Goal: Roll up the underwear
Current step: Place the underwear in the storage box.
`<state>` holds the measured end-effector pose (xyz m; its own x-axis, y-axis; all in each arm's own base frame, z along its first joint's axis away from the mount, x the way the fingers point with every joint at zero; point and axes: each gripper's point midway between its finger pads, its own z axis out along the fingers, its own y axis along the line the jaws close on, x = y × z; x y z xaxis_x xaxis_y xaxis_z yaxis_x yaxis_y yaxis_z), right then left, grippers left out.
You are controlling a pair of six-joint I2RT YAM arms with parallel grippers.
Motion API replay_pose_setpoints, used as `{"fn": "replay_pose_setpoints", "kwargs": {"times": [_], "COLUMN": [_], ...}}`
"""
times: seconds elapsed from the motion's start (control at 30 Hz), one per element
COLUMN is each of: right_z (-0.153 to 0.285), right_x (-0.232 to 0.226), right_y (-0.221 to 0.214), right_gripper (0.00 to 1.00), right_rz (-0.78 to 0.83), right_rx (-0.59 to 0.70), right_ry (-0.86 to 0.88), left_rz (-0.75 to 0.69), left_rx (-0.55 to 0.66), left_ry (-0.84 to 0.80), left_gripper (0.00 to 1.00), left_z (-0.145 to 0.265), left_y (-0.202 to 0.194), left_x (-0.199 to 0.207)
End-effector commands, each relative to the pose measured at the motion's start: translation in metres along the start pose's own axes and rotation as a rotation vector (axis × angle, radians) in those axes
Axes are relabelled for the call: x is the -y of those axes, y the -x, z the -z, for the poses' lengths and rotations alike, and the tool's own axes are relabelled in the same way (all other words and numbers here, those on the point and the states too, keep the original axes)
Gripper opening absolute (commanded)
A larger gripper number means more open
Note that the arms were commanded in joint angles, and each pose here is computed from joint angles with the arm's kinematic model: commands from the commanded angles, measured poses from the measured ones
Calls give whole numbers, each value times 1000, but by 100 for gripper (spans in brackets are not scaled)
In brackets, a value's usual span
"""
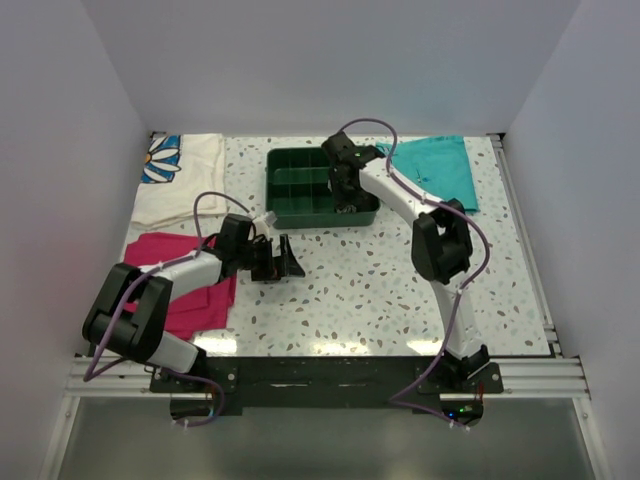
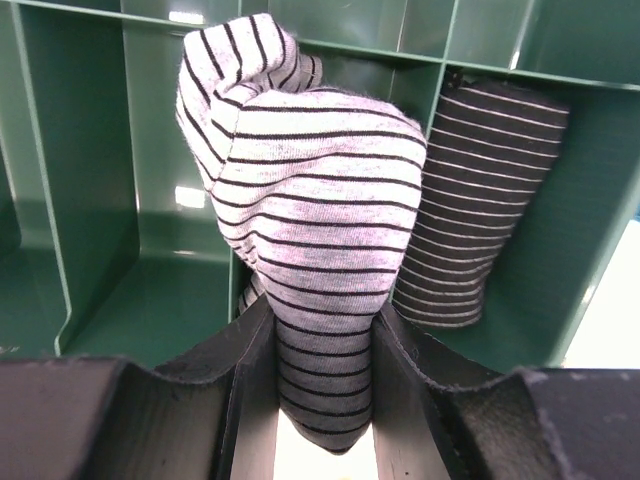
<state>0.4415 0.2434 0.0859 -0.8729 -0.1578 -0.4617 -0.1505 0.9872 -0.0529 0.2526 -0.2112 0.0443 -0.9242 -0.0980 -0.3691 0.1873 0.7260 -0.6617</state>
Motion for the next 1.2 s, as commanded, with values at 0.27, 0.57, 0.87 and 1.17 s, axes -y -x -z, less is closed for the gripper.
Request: {"fn": "replay_pose_setpoints", "kwargs": {"times": [0.27,0.57,0.87,1.17], "right_z": [-21,-18,-18,7], "right_x": [1,1,2,-1], "right_y": [-34,-41,-36,4], "right_gripper": [0,0,25,52], "right_rz": [13,61,48,27], "right_rx": [-184,-236,-183,-6], "right_ry": [-9,14,21,54], "left_rz": [-44,-45,-48,-52], "left_rx": [6,-12,-20,-25], "left_ry": [-44,-52,-48,-48], "left_gripper": [100,100,100,100], "left_z": [-4,-8,-10,-11], "left_y": [8,5,2,2], "left_x": [9,11,10,11]}}
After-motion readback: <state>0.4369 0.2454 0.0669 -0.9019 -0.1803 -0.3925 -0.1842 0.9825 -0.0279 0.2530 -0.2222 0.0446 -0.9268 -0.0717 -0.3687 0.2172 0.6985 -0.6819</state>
